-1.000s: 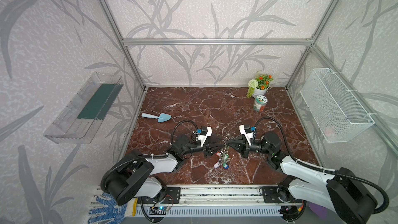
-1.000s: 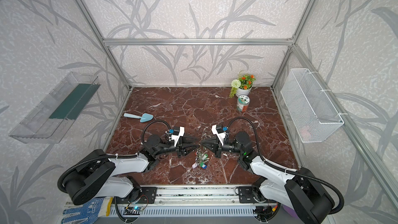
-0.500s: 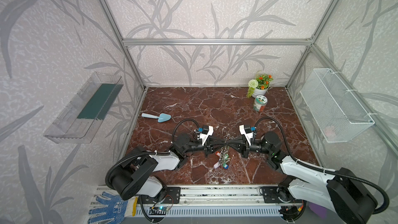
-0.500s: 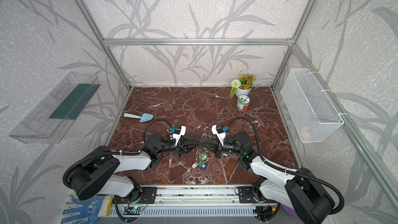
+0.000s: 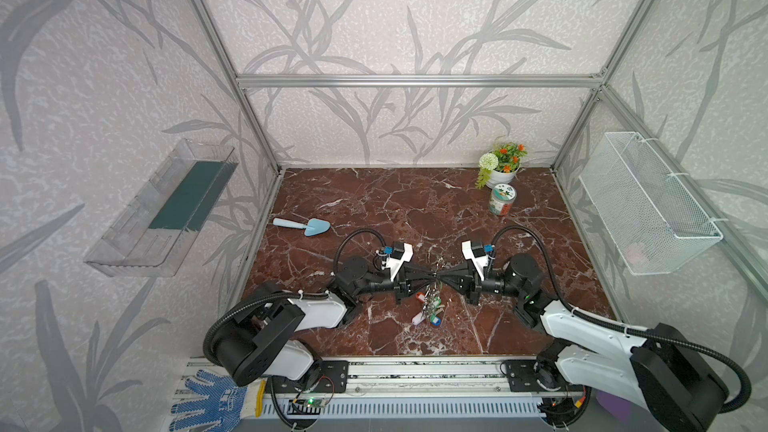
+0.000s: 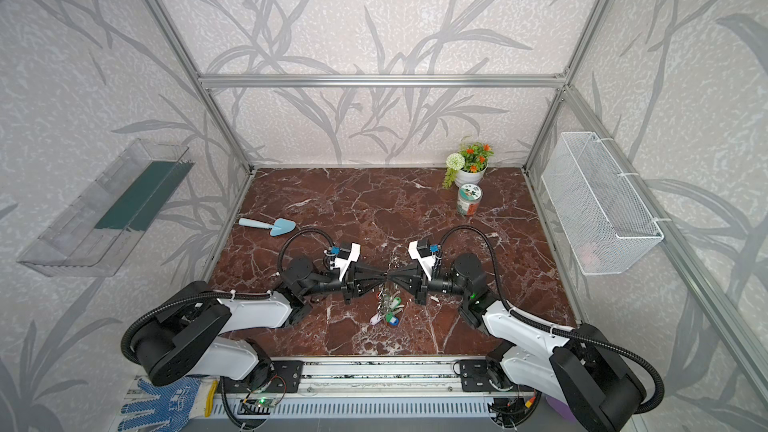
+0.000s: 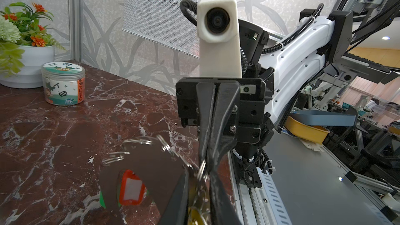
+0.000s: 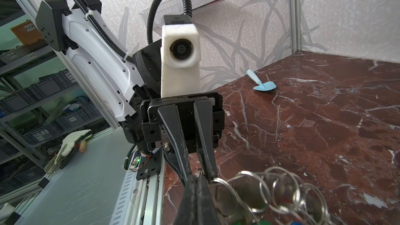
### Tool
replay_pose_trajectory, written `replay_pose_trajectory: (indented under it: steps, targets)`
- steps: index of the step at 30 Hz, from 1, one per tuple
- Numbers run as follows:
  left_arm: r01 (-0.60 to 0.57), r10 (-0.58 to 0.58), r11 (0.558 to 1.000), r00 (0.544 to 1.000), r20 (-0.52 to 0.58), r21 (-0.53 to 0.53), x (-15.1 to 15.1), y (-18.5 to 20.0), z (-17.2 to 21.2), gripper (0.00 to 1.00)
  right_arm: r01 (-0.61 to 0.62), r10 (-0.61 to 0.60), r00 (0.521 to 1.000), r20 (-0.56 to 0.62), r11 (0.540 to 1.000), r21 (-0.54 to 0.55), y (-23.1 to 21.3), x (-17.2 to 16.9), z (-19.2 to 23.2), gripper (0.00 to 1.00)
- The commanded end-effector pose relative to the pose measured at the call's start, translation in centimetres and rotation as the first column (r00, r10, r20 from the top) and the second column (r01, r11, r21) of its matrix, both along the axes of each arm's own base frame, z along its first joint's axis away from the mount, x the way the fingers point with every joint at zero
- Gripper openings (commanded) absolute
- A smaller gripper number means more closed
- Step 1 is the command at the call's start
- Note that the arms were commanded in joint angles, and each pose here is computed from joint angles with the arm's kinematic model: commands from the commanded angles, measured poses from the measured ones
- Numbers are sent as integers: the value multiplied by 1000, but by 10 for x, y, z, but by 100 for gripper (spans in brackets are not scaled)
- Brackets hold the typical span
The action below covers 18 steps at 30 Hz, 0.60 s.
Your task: Put the keys on the keyring
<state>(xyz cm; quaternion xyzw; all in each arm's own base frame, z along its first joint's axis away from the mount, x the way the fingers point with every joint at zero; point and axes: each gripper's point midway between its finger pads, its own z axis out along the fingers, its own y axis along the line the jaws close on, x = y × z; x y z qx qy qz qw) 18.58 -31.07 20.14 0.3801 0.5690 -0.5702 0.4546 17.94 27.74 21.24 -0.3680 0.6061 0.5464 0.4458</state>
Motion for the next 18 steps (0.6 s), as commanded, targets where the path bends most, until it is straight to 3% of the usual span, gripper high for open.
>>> replay_pose_trajectory:
  steps: [1,11,16,18]
  targets:
    - [17,-17,1000,1000,14,-3,-5,2,0,14,-11,4,994,109,998,65,1,0,34,0]
    - [23,-23,1000,1000,-1,4,-5,1,-3,12,-5,-2,994,110,998,67,1,1,35,0]
    - [30,-30,1000,1000,-9,2,-5,0,-1,0,3,-11,993,113,998,70,0,4,35,0]
    - [29,-30,1000,999,-16,-6,-3,0,2,0,5,-13,993,115,997,72,0,4,36,0]
